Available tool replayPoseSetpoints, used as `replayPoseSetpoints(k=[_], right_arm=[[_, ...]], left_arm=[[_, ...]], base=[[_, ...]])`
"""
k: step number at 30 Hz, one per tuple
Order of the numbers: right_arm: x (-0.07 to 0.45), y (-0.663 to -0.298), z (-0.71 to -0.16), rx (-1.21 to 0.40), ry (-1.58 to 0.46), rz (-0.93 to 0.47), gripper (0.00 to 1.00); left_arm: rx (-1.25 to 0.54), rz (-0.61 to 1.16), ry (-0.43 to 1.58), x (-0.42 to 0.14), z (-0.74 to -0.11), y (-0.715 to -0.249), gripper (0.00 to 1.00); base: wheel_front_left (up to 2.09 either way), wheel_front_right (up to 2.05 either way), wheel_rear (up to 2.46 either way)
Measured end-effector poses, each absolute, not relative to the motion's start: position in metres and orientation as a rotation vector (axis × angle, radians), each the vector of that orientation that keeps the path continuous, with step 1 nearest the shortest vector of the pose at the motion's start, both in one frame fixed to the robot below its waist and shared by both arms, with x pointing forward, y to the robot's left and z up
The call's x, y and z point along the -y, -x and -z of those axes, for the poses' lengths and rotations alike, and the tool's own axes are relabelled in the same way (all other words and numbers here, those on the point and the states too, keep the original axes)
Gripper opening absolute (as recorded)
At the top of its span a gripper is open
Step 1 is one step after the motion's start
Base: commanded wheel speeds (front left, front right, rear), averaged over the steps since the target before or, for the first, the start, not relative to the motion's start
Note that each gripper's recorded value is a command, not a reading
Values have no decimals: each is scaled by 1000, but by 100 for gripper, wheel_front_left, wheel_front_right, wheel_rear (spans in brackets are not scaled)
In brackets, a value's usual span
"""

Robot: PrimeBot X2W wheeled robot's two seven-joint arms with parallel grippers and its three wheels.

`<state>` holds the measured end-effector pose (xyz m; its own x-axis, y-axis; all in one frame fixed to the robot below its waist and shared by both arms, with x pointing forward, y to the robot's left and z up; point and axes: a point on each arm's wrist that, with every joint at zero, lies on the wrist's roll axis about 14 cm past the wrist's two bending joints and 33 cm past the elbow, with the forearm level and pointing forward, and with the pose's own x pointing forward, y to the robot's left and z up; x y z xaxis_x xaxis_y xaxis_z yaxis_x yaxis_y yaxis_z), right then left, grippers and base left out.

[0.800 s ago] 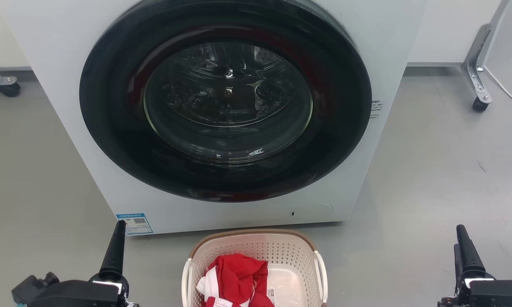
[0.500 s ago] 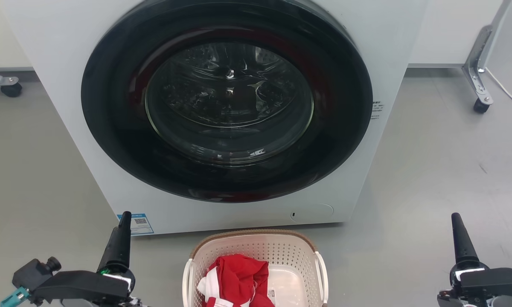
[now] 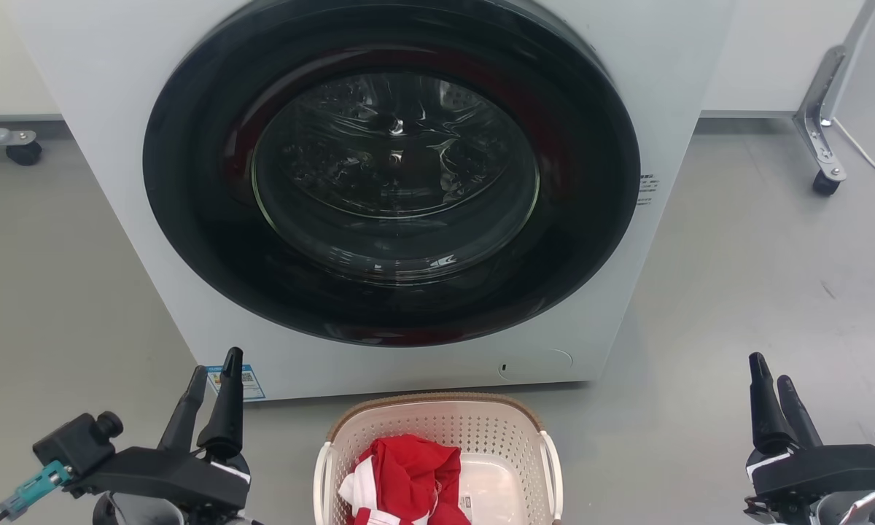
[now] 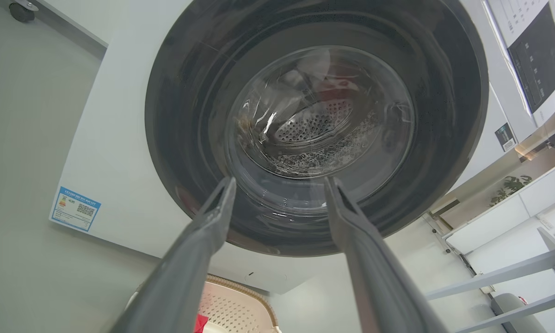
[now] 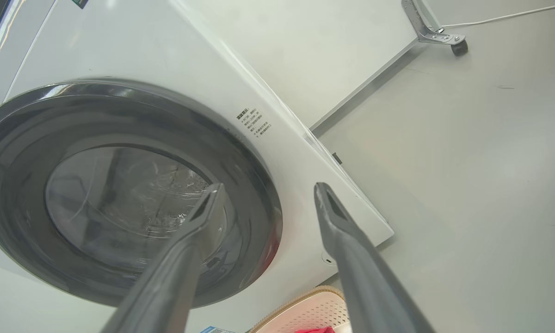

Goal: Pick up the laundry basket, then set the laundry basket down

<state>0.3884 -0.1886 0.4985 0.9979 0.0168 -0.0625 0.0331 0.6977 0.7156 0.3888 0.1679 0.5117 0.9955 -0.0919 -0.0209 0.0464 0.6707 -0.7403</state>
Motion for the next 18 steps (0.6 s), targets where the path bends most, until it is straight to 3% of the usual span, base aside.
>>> replayPoseSetpoints(k=[18], right_arm=[[169,-389,-504,-36,-428,-64,100]], left_arm=[[-26,110,516,-159,-515,-386,100]], base=[[0,0,0]])
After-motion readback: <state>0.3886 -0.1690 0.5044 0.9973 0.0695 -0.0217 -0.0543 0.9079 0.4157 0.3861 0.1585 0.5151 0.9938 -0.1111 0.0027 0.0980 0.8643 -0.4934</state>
